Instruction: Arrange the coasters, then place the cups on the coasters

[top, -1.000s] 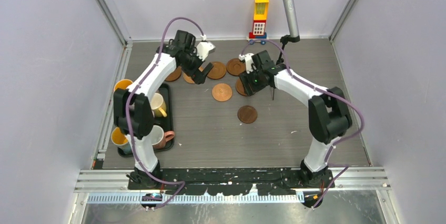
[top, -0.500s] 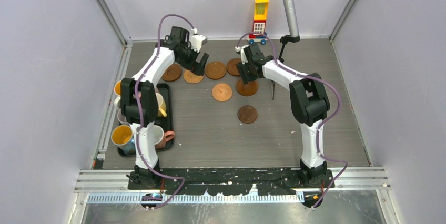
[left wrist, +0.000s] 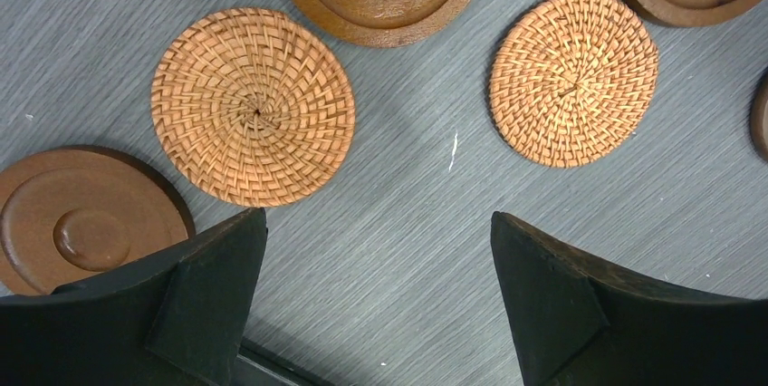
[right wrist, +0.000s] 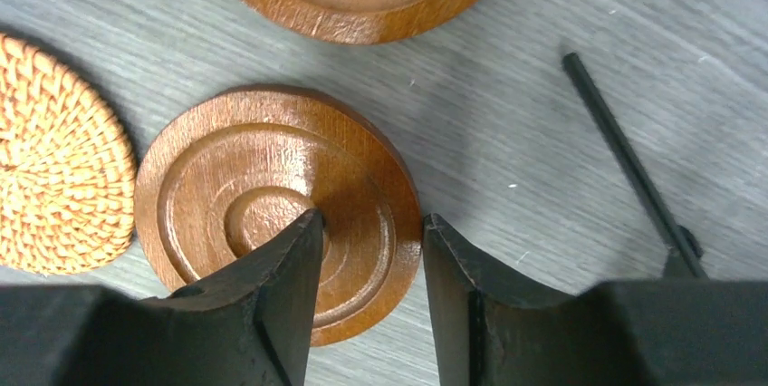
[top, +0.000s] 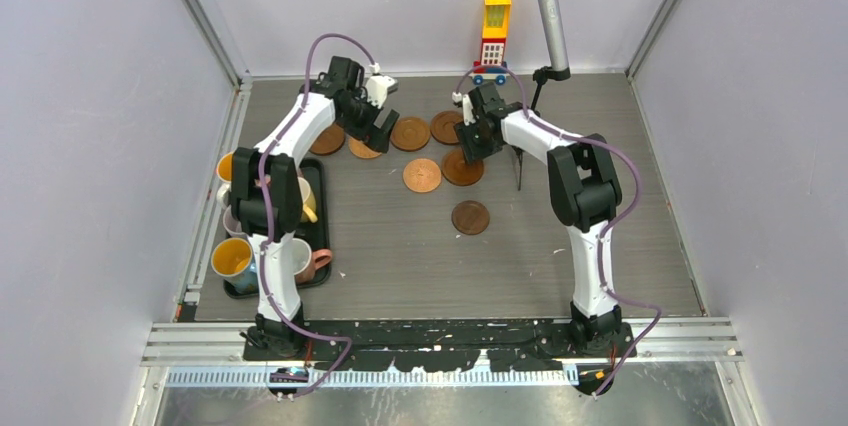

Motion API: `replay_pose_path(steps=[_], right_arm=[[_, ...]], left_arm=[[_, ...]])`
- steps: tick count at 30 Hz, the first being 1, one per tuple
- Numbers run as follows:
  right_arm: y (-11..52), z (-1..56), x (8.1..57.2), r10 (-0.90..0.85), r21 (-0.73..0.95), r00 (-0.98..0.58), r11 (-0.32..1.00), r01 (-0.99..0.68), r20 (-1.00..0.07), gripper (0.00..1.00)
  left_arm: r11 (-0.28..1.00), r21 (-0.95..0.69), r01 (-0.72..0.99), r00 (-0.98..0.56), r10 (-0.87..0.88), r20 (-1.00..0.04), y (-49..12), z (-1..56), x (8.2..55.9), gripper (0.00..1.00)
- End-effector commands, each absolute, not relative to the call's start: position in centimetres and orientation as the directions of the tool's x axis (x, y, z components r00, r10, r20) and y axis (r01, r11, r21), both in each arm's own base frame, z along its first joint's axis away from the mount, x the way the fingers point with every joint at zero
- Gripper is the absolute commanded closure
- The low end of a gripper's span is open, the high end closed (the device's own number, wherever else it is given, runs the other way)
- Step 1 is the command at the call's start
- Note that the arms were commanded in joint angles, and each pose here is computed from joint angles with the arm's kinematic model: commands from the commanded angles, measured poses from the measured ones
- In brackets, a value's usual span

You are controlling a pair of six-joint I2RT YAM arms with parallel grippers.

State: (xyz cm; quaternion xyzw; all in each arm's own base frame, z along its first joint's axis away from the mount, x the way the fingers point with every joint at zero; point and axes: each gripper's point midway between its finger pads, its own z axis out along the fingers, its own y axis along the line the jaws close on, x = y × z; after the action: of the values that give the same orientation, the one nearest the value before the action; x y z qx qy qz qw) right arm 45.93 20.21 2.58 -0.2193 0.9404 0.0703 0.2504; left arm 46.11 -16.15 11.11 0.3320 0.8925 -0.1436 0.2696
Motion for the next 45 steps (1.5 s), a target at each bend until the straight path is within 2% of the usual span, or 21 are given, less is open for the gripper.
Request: replay_pose_path(steps=[1, 8, 16, 23, 30, 38, 45], right_arm=[[20.6, 2.2, 42.0, -0.383, 0.116, -0.825, 0.878, -0.465, -0.416, 0.53], [17.9, 2.7, 38.0, -0.432, 0.071, -0.825, 0.87, -0.487, -0.364, 0.6], [13.6, 3.0, 33.2, -0.455, -0.003, -0.839, 0.879, -0.476, -0.299, 0.63], [7.4, 3.2, 30.1, -0.422, -0.077, -0.87, 0.906, -0.417, -0.256, 0.66], [0.6, 3.3, 26.7, -0.355, -0.135, -0.908, 0.934, -0.332, -0.222, 0.68], [-7.8, 3.4, 25.4, -0.19, -0.174, -0.96, 0.972, -0.154, -0.208, 0.68], [-13.2, 3.9, 28.5, -0.06, -0.187, -0.966, 0.982, -0.013, -0.252, 0.7]], left_arm=[[0.721, -0.037, 0.692, -0.578, 0.523, -0.627, -16.2, 14.2, 45.9, 0.04], [0.708, -0.05, 0.705, -0.576, 0.529, -0.623, -16.3, 13.8, 45.3, 0.06], [0.691, -0.075, 0.719, -0.577, 0.535, -0.617, -17.3, 12.9, 45.3, 0.07], [0.648, -0.077, 0.758, -0.55, 0.571, -0.609, -20.3, 12.1, 44.8, 0.07], [0.687, -0.156, 0.71, -0.613, 0.492, -0.618, -22.7, 11.9, 47.2, 0.08], [0.7, -0.095, 0.707, -0.566, 0.481, -0.669, -26.7, 12.1, 52.3, 0.08], [0.714, -0.058, 0.697, -0.524, 0.453, -0.721, -29.1, 10.1, 55.8, 0.07]])
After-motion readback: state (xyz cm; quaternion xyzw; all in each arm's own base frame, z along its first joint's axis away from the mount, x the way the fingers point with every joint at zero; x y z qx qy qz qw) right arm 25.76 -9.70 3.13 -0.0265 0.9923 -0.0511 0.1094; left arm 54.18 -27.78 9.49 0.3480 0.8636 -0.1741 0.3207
